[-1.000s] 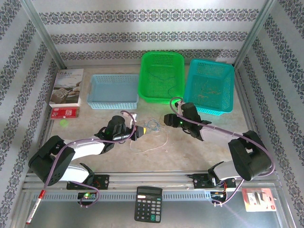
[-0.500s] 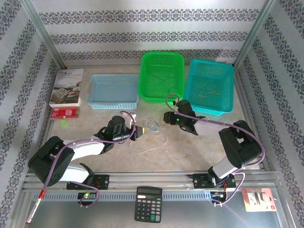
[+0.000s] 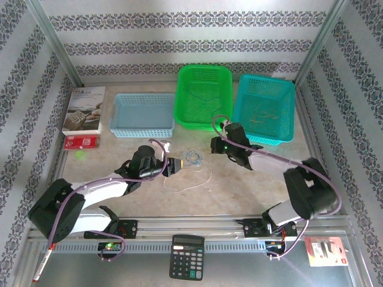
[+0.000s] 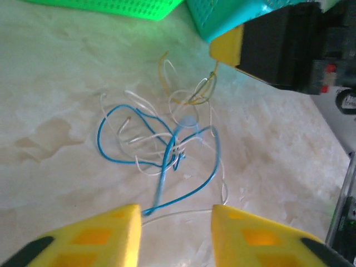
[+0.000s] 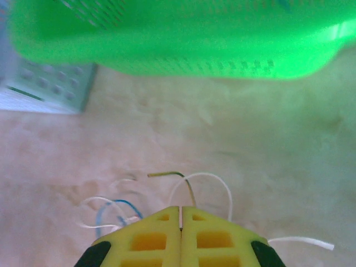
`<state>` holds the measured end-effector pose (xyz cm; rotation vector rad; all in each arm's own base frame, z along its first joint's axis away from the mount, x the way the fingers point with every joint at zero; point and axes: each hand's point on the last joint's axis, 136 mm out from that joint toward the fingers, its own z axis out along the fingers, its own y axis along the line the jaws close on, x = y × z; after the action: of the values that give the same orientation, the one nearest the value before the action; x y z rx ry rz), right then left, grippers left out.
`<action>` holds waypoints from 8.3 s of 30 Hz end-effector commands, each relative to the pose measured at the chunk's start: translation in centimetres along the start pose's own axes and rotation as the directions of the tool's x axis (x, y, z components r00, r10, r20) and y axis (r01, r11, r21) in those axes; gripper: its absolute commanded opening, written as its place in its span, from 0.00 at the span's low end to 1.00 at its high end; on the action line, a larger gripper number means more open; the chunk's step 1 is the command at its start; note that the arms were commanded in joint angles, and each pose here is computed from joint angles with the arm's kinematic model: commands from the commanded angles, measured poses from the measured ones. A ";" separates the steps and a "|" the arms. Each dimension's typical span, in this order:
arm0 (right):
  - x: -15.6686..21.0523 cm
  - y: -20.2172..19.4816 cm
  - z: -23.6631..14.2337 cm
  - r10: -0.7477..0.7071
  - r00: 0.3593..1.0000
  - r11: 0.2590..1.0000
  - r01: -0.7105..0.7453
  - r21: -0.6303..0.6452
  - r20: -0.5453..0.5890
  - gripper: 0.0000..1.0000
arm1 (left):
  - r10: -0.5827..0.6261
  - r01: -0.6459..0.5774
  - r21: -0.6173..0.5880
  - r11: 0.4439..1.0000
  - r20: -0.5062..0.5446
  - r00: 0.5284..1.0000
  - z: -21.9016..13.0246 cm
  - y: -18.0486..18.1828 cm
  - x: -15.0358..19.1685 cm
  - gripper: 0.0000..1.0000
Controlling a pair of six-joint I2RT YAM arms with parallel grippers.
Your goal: Untangle the cables
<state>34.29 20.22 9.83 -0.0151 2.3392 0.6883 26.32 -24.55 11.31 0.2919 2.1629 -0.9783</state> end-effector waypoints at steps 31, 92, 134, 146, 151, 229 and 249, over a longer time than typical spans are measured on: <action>-5.2 11.4 -9.0 -0.004 0.987 0.931 0.063 -0.360 0.161 0.00 | 0.015 -0.020 0.312 0.950 0.018 1.000 1.0 -7.0 -3.5 0.77; -8.6 9.4 -14.1 0.124 0.970 0.893 -0.018 -0.449 0.207 0.00 | 0.015 -0.021 0.175 0.984 0.037 0.999 -1.5 -6.7 -5.1 0.76; -9.4 1.6 -14.1 0.212 0.922 0.958 -0.131 -0.254 0.323 0.00 | -0.394 0.227 0.405 0.886 0.398 0.828 -4.4 -6.5 -15.7 0.00; -12.9 -4.9 -14.6 0.238 0.860 0.970 -0.238 -0.056 0.452 0.00 | -0.349 0.201 0.385 0.901 0.367 0.862 -4.5 -6.4 -15.9 0.05; -17.0 -8.0 -15.8 0.213 0.804 0.956 -0.288 0.050 0.555 0.00 | -0.321 0.192 0.378 0.906 0.319 0.892 -3.8 -6.7 -15.4 0.56; 5.8 0.8 -1.7 0.147 0.988 0.984 -0.150 -0.092 -0.045 0.59 | 0.189 -0.230 -0.081 0.970 -0.348 0.918 7.0 -1.3 -0.6 0.00; 9.7 0.8 1.6 0.143 0.981 0.985 -0.154 -0.074 -0.135 0.00 | 0.246 -0.245 0.036 0.969 -0.023 0.969 -0.3 -9.5 -10.9 0.00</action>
<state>27.73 23.20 3.24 0.0813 2.4625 0.8783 29.04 -29.84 20.63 0.6030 2.1696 -0.8350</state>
